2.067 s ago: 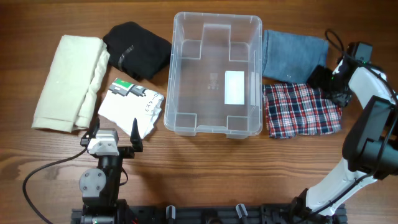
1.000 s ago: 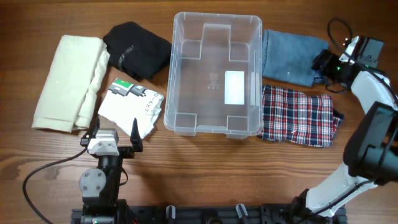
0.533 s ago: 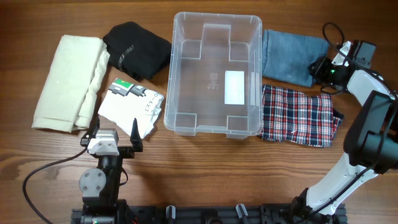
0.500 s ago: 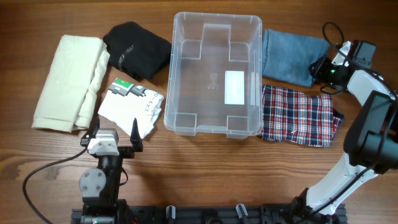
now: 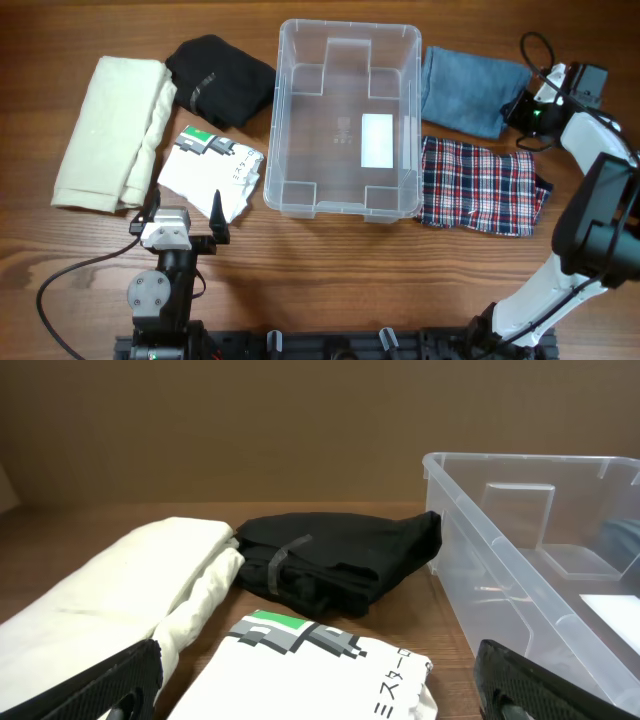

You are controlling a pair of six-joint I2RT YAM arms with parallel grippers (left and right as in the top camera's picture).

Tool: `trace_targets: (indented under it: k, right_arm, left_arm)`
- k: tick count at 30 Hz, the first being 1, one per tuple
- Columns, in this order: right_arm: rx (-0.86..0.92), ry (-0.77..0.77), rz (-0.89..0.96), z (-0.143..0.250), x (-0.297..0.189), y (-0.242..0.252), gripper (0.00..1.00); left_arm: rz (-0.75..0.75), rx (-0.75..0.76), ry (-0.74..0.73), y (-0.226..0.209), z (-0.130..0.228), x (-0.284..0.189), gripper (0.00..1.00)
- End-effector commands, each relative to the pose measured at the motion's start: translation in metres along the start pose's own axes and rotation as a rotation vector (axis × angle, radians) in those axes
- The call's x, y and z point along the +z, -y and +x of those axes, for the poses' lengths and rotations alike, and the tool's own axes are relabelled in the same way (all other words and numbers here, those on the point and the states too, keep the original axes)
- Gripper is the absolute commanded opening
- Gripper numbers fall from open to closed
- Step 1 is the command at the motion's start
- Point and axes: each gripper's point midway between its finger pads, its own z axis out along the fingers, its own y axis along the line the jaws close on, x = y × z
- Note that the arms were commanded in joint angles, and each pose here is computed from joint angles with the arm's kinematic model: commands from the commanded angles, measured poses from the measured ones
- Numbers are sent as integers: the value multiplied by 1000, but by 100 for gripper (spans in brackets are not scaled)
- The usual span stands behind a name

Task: Pack container
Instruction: 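Lift the jeans with the right gripper and carry them over the box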

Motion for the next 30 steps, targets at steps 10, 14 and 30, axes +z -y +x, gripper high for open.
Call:
trace_targets:
  k: [10, 14, 30]
  right_arm:
    - [-121, 399, -175, -79, -176, -90, 4]
    - [-184, 477, -281, -79, -225, -122, 4]
    - [-343, 518, -710, -24, -313, -276, 4]
  left_arm:
    - [-6, 19, 0, -2, 2, 0, 100]
    - [-6, 19, 0, -2, 2, 0, 100]
    - [-6, 19, 0, -2, 2, 0, 100]
